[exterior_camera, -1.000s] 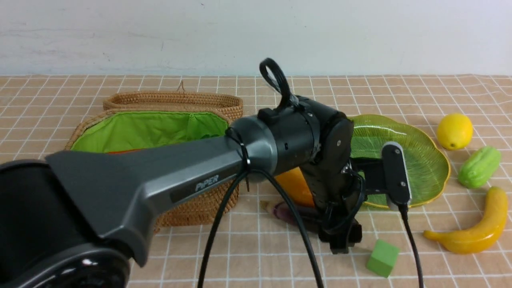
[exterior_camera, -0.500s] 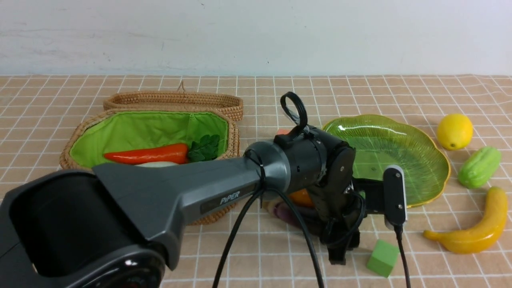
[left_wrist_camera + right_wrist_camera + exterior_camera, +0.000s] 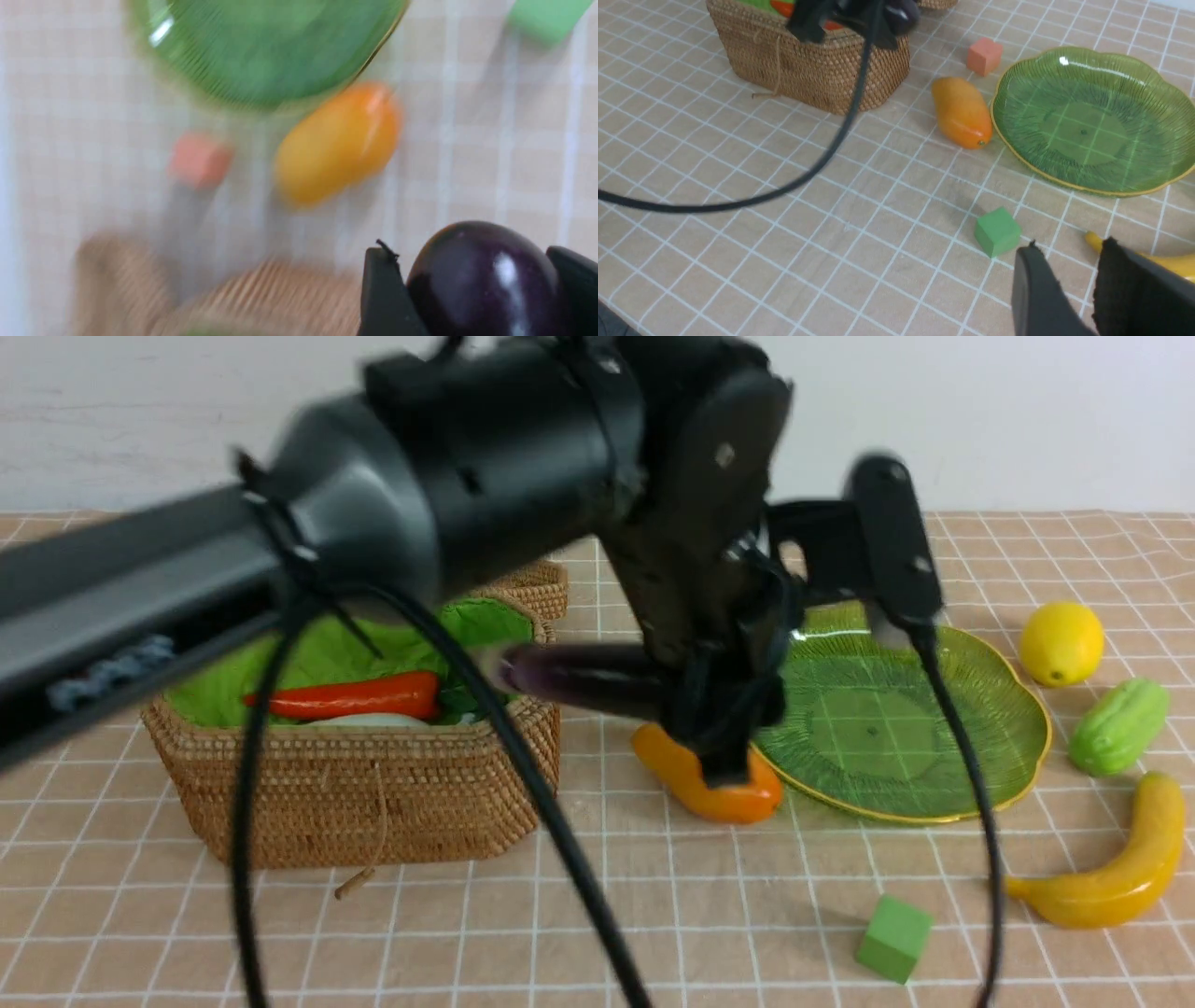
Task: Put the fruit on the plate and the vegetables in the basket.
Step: Use the left arm to grab an eggplant and put it into the left basket, then grab the mango with your left arm and place it on the right plate
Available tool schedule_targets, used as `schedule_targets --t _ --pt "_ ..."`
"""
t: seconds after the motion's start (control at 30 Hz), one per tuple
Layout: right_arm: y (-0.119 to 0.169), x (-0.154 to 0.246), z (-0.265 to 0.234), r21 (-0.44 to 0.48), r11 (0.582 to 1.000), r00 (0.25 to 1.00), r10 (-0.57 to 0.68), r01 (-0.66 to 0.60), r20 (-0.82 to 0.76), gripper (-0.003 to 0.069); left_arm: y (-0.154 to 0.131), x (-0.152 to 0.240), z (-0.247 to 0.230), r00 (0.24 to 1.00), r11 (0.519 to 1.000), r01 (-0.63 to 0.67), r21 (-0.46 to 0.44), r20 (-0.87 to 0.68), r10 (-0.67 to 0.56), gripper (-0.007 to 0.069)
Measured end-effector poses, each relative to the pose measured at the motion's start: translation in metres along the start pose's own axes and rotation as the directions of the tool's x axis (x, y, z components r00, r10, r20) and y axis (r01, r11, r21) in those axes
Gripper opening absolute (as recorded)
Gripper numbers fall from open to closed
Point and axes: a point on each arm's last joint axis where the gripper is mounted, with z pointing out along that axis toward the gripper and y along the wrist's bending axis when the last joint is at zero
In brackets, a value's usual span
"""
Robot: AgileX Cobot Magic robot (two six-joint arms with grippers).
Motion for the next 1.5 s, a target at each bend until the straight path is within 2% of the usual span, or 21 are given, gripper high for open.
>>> schedule_targets --t 0.17,0.3,0.37,0.43,0.47,0.5,0.53,0.57,0.67,0.77,0.93,0.97,1.07,1.17,1.2,1.27,1.3,1.33,1.37,1.5 --pt "0.000 -0.002 0.000 0.003 1.000 1.000 0.000 0.000 0.021 0.0212 0.032 0.046 0.004 0.982 0.996 0.073 -0.043 -0.168 -0.080 0.0390" --pt "0.000 -0.002 0.000 0.003 1.000 1.000 0.000 0.000 0.023 0.0213 0.062 0.096 0.041 0.938 0.984 0.174 -0.037 -0.296 -0.177 0.0390" --pt "0.000 -0.002 0.001 0.003 1.000 1.000 0.000 0.000 0.020 0.0213 0.068 0.110 0.054 0.923 0.979 0.201 -0.027 -0.329 -0.199 0.0396" --pt "0.000 -0.001 0.001 0.003 1.000 1.000 0.000 0.000 0.017 0.0213 0.072 0.121 0.063 0.911 0.972 0.234 -0.012 -0.346 -0.223 0.0451" --pt "0.000 -0.001 0.001 0.003 1.000 1.000 0.000 0.000 0.016 0.0213 0.073 0.125 0.067 0.907 0.968 0.251 -0.006 -0.347 -0.237 0.0519" --pt "0.000 -0.001 0.001 0.003 1.000 1.000 0.000 0.000 0.015 0.0213 0.074 0.126 0.067 0.906 0.967 0.255 -0.005 -0.347 -0.241 0.0519" --pt "0.000 0.000 0.002 0.003 1.000 1.000 0.001 -0.001 0.014 0.0213 0.074 0.128 0.068 0.906 0.964 0.265 -0.002 -0.342 -0.249 0.0589" --pt "0.000 0.000 0.002 0.003 1.000 1.000 0.001 -0.001 0.014 0.0213 0.075 0.127 0.069 0.907 0.963 0.268 -0.003 -0.336 -0.253 0.0624" --pt "0.000 -0.001 0.002 0.003 1.000 1.000 0.001 -0.001 0.015 0.0213 0.075 0.124 0.069 0.915 0.963 0.269 -0.009 -0.310 -0.258 0.0655" --pt "-0.001 -0.001 0.002 0.003 1.000 1.000 0.001 -0.001 0.018 0.0213 0.073 0.119 0.069 0.918 0.958 0.286 -0.005 -0.285 -0.275 0.0622" --pt "-0.001 -0.001 0.002 0.009 1.000 1.000 -0.003 0.003 0.018 0.0213 0.053 0.083 0.062 0.928 0.935 0.345 0.077 -0.177 -0.328 0.0375" --pt "-0.001 -0.001 0.002 0.011 1.000 1.000 -0.004 0.004 0.017 0.0213 0.044 0.069 0.061 0.943 0.940 0.317 0.121 -0.145 -0.300 0.0294" --pt "-0.002 -0.001 0.002 0.023 1.000 1.000 -0.010 0.010 0.016 0.0213 0.022 0.041 0.065 0.975 0.955 0.218 0.199 -0.087 -0.205 0.0170" --pt "-0.002 -0.001 0.002 0.023 1.000 1.000 -0.011 0.010 0.016 0.0213 0.010 0.025 0.077 0.989 0.965 0.143 0.217 -0.056 -0.134 0.0120" --pt "-0.002 -0.001 0.002 0.023 1.000 1.000 -0.011 0.010 0.017 0.0213 0.003 0.017 0.097 0.998 0.977 0.055 0.206 -0.040 -0.048 0.0120" --pt "-0.002 -0.001 0.002 0.023 1.000 1.000 -0.011 0.010 0.017 0.0213 0.002 0.012 0.109 1.000 0.983 0.006 0.186 -0.027 -0.001 0.0141" --pt "-0.002 -0.001 0.002 0.023 1.000 1.000 -0.011 0.010 0.016 0.0213 0.000 0.009 0.128 0.998 0.986 -0.056 0.157 -0.001 0.056 0.0198" --pt "-0.002 -0.001 0.002 0.023 1.000 1.000 -0.011 0.010 0.014 0.0213 0.000 0.009 0.130 0.998 0.986 -0.061 0.152 0.002 0.062 0.0208" --pt "-0.002 0.000 0.002 0.022 1.000 1.000 -0.010 0.010 0.007 0.0213 0.000 0.007 0.143 0.996 0.988 -0.091 0.124 0.025 0.089 0.0295" --pt "-0.002 0.003 0.002 0.018 1.000 1.000 -0.010 0.010 -0.027 0.0213 -0.001 0.002 0.168 0.990 0.990 -0.126 0.062 0.075 0.121 0.0539"
